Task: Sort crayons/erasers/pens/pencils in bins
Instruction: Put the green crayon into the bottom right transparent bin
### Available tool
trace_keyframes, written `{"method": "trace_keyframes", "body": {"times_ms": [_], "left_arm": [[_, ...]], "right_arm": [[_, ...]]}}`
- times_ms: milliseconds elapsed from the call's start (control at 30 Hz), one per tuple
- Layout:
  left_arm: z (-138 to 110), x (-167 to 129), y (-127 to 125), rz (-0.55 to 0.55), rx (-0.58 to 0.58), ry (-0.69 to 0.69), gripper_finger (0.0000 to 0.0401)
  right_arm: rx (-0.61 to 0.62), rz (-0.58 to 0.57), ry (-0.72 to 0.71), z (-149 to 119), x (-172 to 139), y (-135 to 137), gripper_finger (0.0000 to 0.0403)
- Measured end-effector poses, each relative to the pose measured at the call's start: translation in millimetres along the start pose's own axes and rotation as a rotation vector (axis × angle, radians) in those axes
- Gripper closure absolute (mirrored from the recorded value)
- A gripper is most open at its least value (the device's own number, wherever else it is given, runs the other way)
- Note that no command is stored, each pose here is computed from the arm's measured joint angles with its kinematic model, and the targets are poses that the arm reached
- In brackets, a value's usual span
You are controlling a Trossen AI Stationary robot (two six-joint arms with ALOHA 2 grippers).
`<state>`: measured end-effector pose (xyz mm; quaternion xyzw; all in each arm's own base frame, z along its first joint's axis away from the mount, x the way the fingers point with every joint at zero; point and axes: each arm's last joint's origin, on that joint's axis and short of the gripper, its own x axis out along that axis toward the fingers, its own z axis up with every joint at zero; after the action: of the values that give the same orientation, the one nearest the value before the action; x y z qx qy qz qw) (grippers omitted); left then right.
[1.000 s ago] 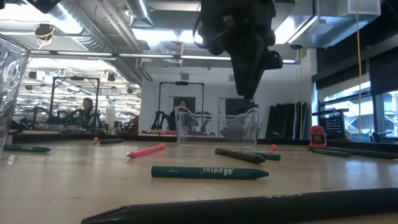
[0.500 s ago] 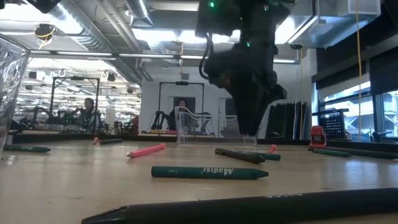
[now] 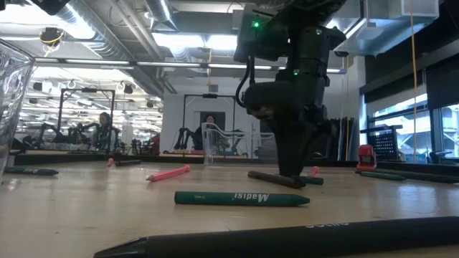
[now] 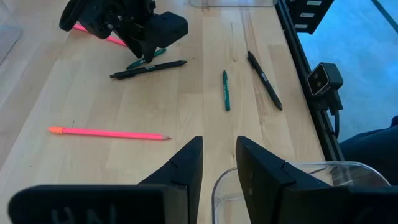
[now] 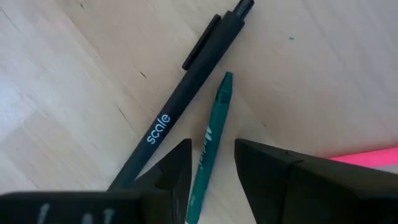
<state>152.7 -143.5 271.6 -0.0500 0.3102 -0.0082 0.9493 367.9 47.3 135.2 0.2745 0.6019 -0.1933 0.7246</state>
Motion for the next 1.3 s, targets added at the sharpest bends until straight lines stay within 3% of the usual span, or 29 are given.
{"method": "trace_keyframes", "body": {"times_ms": [400,867,1300], "left_arm": [[0.0,0.0,0.0,0.0,0.0,0.0,0.0312],[0.0,0.0,0.0,0.0,0.0,0.0,0.0312],[0.0,0.0,0.0,0.0,0.002,0.0,0.0312]], "right_arm": [[0.004,-0.039,-0.001,-2.9,4.1,-3.9,0.0286],[0.025,-0.084,-0.02,-3.6,4.9,-6.2,0.0382],[0.023,-0.084,-0.02,-3.6,5.2,-6.4,0.037]]}}
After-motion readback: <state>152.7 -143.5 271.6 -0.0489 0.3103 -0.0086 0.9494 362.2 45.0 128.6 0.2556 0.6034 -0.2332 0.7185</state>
